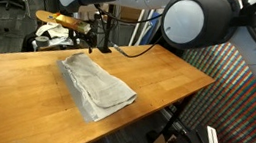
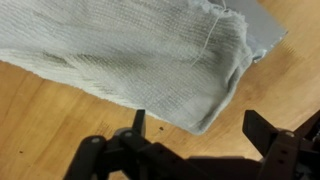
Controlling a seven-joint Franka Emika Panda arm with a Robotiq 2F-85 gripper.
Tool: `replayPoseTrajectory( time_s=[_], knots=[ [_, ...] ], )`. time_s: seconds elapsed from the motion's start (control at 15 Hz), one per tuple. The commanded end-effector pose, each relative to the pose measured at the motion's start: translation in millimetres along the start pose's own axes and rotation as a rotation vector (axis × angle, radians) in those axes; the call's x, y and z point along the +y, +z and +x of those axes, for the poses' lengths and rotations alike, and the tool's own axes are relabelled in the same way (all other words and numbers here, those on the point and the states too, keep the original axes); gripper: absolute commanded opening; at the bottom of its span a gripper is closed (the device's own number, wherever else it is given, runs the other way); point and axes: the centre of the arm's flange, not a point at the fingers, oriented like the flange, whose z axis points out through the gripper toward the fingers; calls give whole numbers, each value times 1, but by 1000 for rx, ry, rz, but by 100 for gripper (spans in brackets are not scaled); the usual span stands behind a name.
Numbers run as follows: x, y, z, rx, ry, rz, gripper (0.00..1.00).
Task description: Fold the cloth on the table
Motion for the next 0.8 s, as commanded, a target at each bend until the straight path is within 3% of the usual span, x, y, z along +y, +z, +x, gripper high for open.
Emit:
replayPoseTrajectory(
  time_s=[0.0,0.33,0.73],
  knots=[
    [-25,12,-1,67,11,-89,99],
    [-35,32,-6,87,30,-179,100],
    [-35,18,-6,73,55,-127,100]
  ],
)
